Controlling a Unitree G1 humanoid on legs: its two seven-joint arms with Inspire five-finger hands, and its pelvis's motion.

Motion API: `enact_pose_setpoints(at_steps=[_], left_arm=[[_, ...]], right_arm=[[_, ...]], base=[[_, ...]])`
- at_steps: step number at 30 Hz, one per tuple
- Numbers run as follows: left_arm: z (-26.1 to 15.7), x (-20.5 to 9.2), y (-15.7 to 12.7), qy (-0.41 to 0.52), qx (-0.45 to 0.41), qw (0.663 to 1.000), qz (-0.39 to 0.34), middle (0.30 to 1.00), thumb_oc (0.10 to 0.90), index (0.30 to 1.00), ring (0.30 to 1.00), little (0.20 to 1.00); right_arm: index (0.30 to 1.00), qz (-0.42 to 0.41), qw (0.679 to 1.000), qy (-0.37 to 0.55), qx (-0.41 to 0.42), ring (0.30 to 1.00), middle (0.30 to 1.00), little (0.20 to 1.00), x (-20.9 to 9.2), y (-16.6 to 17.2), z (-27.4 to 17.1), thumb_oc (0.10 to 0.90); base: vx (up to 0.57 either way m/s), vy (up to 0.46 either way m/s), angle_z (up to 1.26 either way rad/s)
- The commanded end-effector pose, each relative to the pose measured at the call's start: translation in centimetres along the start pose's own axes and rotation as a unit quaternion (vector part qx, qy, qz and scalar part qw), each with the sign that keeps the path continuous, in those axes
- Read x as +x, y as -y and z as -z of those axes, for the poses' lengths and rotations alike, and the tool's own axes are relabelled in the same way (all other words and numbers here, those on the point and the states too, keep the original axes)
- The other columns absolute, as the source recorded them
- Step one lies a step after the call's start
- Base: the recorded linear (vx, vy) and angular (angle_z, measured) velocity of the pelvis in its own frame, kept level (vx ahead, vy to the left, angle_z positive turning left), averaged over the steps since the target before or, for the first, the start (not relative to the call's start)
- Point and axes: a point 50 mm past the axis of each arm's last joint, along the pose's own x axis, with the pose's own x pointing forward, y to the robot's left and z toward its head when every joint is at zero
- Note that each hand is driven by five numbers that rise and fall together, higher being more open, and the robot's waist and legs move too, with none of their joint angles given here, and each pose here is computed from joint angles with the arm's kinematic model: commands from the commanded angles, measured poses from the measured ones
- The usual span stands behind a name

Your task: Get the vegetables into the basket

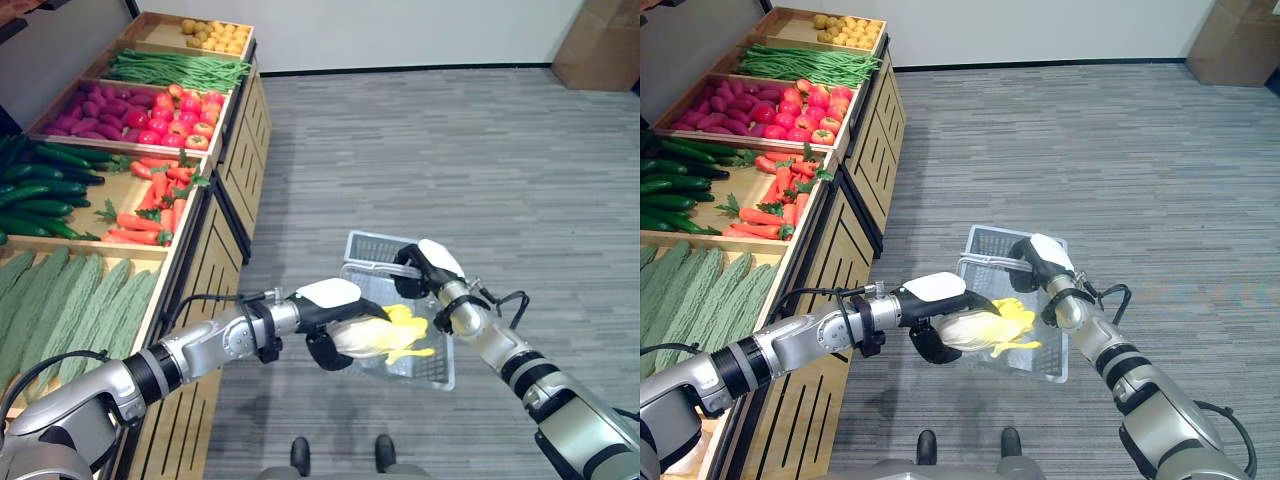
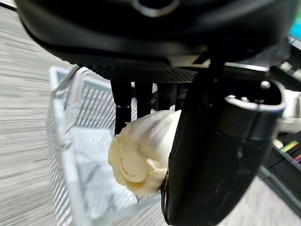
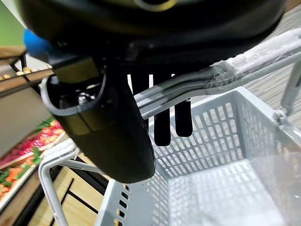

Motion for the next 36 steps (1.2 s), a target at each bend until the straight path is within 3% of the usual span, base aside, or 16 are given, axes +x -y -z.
enact_pose_setpoints(at_steps=[1,11,16,17,18,28,36], left_arm=[[0.1,0.1,-3.9,0.013,0.042,0.993,-0.112,0.300,0.400,0.300,0.300,0.300],[2.8,0.2,-2.8,-0.068,0.062,0.984,-0.155,0.300,0.400,0.300,0.300,0.300],[3.6,0.7,-2.6,-0.088,0.141,0.975,-0.147,0.300,0.400,0.300,0.300,0.300],[3.7,0.8,-2.6,-0.089,0.166,0.971,-0.147,0.783,0.745,0.783,0.783,0.783],[3.7,0.9,-2.6,-0.091,0.182,0.967,-0.151,1.000,0.900,1.000,1.000,1.000],[3.7,1.6,-0.3,-0.100,0.192,0.963,-0.161,1.000,0.900,1.000,1.000,1.000],[3.2,1.4,-0.7,-0.094,0.153,0.962,-0.204,1.000,0.900,1.000,1.000,1.000]], right_arm=[[0.300,0.121,0.978,0.140,0.100,0.300,0.300,0.300,1.6,5.7,-6.2,0.400],[0.300,0.079,0.969,0.195,0.131,0.300,0.300,0.300,0.5,3.9,-8.3,0.400],[0.300,0.060,0.965,0.215,0.137,0.300,0.300,0.300,0.2,2.9,-9.2,0.400],[0.300,0.057,0.964,0.220,0.140,0.300,0.300,0.300,0.1,2.8,-9.4,0.400],[0.300,0.058,0.963,0.221,0.140,0.300,0.300,0.300,0.0,2.7,-9.4,0.400],[0.300,0.072,0.961,0.195,0.185,0.300,0.300,0.300,-0.4,1.4,-8.4,0.400],[0.300,0.083,0.963,0.154,0.204,0.300,0.300,0.300,-0.7,0.6,-6.8,0.400]], base=[[0.00,0.000,0.00],[0.00,0.000,0.00],[0.00,-0.001,-0.02],[-0.02,-0.004,-0.04],[-0.02,-0.012,-0.05],[0.00,-0.001,0.00],[0.00,0.000,0.00]])
